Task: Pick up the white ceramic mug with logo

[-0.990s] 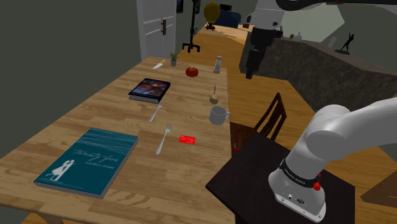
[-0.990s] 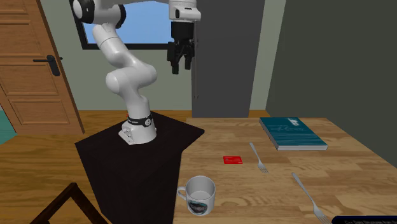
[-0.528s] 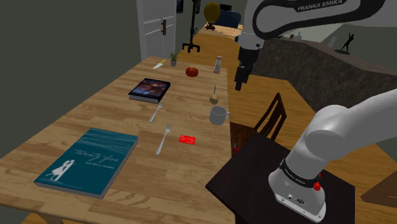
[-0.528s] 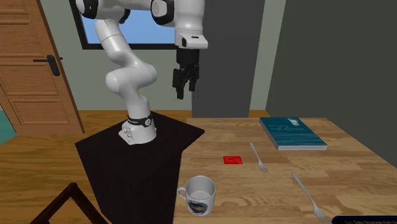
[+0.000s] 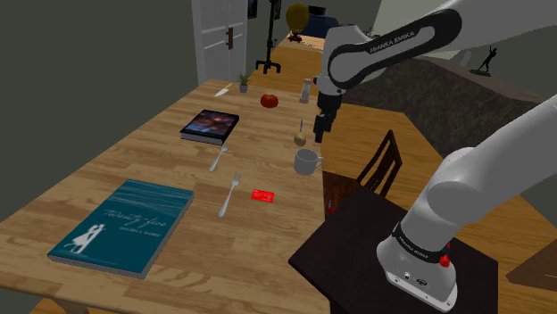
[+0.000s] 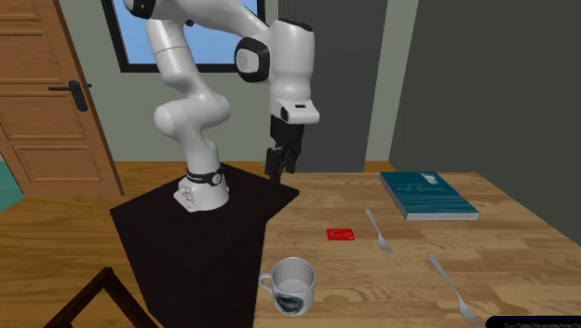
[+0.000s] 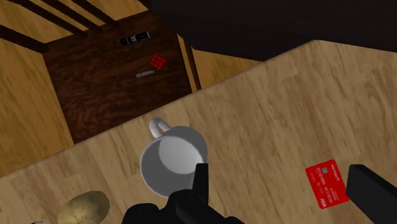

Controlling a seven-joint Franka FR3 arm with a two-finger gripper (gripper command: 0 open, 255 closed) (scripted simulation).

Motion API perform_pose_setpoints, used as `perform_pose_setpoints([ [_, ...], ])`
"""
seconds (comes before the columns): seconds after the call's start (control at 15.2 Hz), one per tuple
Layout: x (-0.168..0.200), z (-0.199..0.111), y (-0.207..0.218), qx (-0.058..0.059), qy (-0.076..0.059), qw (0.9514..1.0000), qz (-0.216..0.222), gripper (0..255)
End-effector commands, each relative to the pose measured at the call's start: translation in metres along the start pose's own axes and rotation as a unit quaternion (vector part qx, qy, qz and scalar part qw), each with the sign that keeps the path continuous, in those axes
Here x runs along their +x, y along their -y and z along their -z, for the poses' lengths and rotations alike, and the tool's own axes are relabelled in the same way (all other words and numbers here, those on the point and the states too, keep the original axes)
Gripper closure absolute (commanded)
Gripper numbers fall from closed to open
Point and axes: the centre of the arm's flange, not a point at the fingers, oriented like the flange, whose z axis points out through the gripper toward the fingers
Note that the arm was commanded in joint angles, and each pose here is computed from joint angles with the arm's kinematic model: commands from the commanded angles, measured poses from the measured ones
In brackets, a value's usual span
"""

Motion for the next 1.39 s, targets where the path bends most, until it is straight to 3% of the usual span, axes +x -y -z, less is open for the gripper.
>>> perform_pose_setpoints([
  [0.0,0.012,-0.023,-0.008,-0.001,0.000,1.0000,0.002,0],
  [0.73,0.079,-0.144,-0.053,-0.007,0.008,0.9999,0.012,0],
  [1.32,0.085,-0.192,-0.054,-0.007,0.008,0.9999,0.013,0],
])
